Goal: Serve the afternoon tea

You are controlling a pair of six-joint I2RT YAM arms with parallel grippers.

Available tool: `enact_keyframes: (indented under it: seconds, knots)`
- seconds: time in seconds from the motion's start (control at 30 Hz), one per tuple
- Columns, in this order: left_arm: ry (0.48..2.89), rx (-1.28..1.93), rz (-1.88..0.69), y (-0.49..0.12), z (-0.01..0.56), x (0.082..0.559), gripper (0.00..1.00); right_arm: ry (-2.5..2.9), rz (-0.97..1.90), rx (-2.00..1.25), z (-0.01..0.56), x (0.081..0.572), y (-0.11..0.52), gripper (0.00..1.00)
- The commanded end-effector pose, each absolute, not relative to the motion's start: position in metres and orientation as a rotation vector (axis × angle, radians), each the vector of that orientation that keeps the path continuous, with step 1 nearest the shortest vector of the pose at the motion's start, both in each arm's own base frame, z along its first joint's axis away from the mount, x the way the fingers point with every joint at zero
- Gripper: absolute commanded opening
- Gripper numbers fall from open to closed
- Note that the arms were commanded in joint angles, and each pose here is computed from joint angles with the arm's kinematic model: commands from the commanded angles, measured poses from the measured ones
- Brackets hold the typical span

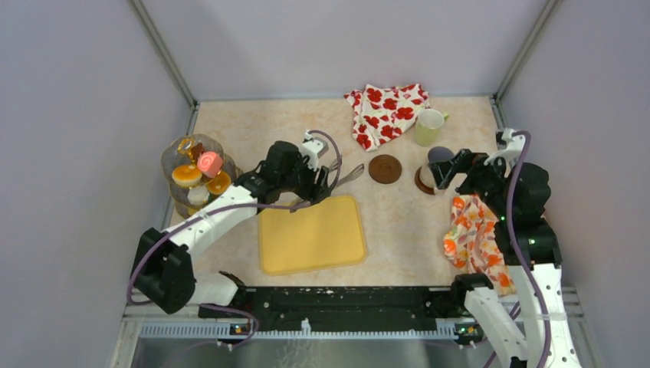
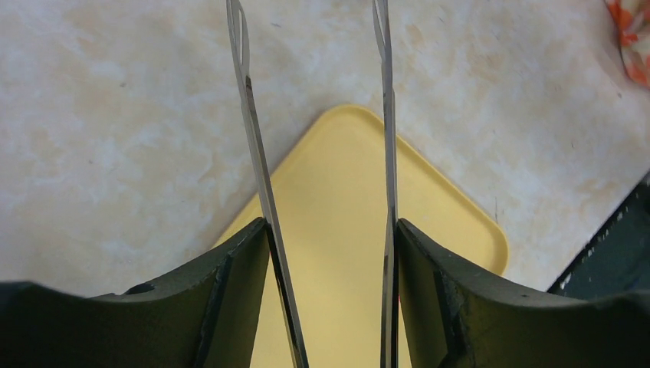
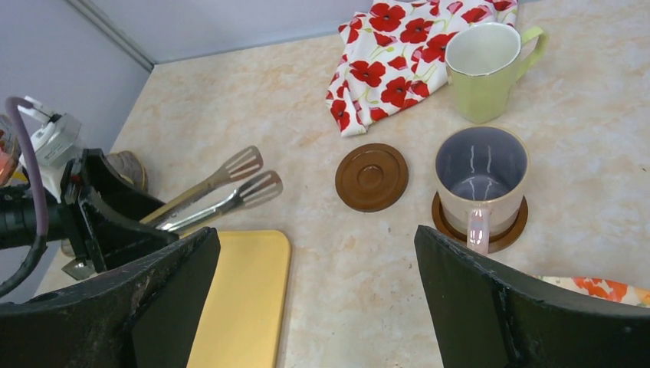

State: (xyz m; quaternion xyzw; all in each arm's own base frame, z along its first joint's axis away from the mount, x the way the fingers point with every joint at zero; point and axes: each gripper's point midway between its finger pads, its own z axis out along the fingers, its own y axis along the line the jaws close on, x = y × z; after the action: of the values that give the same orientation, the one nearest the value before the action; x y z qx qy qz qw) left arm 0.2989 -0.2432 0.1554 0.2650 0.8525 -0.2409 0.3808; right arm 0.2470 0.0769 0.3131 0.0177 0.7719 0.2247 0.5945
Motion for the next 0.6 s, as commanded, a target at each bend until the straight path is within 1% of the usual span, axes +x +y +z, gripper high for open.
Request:
enact_keyframes:
  seconds: [0.0, 0.17, 0.3, 0.43, 0.57]
  knots:
    - [2.018, 0.892, -0.742, -0.251, 0.169, 0.268, 0.65, 1.711, 0.549, -0.005, 0.342, 0.241, 0.083, 0.99]
    - [1.917, 1.037, -0.693, -0.235, 0.163, 0.245, 0.69, 1.711, 0.535, 0.001, 0.345, 0.238, 0.08, 0.99]
    - [1.862, 1.114, -0.659, -0.224, 0.147, 0.228, 0.65, 1.683, 0.549, -0.006, 0.352, 0.234, 0.082, 0.99]
    - [1.767, 1.132, -0.622, -0.217, 0.138, 0.222, 0.67, 1.683, 0.564, -0.014, 0.354, 0.234, 0.085, 0.99]
    - [1.769, 1.19, -0.649, -0.214, 0.118, 0.207, 0.71, 1.678, 0.583, -0.02, 0.357, 0.232, 0.087, 0.99]
